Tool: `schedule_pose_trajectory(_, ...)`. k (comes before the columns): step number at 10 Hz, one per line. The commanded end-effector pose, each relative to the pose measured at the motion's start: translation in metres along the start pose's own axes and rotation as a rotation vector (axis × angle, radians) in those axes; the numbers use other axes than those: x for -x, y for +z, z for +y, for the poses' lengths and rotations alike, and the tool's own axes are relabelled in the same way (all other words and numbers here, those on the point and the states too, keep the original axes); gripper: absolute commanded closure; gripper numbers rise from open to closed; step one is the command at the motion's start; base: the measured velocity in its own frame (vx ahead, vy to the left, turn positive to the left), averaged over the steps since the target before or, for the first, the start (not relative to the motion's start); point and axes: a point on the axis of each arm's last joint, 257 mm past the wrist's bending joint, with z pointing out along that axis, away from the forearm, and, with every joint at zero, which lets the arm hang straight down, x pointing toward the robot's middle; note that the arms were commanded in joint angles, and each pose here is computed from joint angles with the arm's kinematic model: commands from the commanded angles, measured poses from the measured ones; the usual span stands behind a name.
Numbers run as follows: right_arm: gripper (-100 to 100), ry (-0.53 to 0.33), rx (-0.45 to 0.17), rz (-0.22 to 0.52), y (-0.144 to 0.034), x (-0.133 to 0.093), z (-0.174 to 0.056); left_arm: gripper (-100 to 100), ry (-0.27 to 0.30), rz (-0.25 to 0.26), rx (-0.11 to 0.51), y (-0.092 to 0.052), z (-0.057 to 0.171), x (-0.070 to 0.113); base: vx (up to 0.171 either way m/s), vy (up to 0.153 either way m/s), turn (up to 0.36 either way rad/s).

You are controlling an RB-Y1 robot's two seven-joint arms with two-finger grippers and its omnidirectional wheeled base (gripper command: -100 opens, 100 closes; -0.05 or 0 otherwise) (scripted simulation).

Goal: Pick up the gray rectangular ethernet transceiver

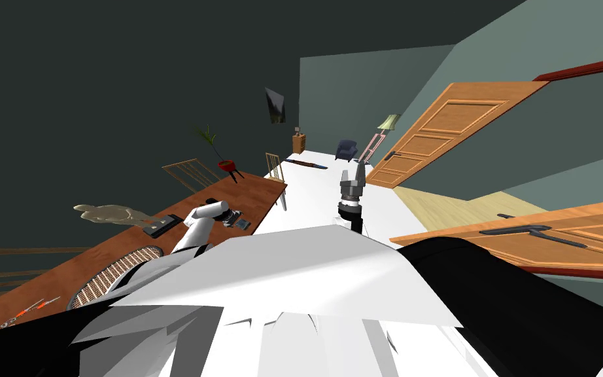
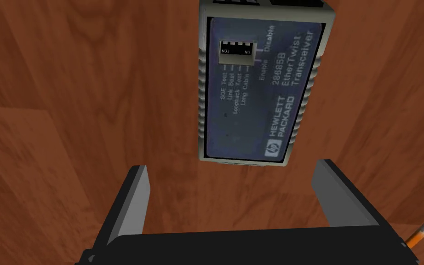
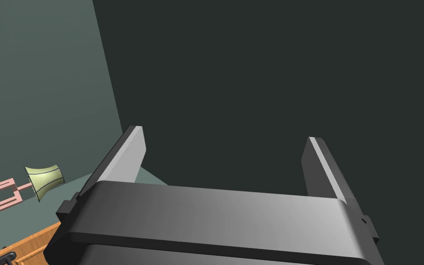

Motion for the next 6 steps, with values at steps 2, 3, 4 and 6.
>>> schedule_pose_trajectory(2,0,0.0,0.0,0.0,0.0,0.0,0.0,-100,0.005,0.07,0.056,0.008,0.019,-0.017,-0.01,0.038,-0.123)
schedule_pose_trajectory(3,0,0.0,0.0,0.0,0.0,0.0,0.0,-100,0.006,0.098,0.076,0.012,0.026,-0.026,0.001,0.025,-0.1)
schedule_pose_trajectory(4,0,0.0,0.0,0.0,0.0,0.0,0.0,-100,0.006,0.079,0.062,0.01,0.023,-0.021,0.003,0.011,-0.017)
schedule_pose_trajectory(6,0,0.0,0.0,0.0,0.0,0.0,0.0,-100,0.001,0.083,0.065,0.019,0.025,-0.029,0.002,0.012,-0.016)
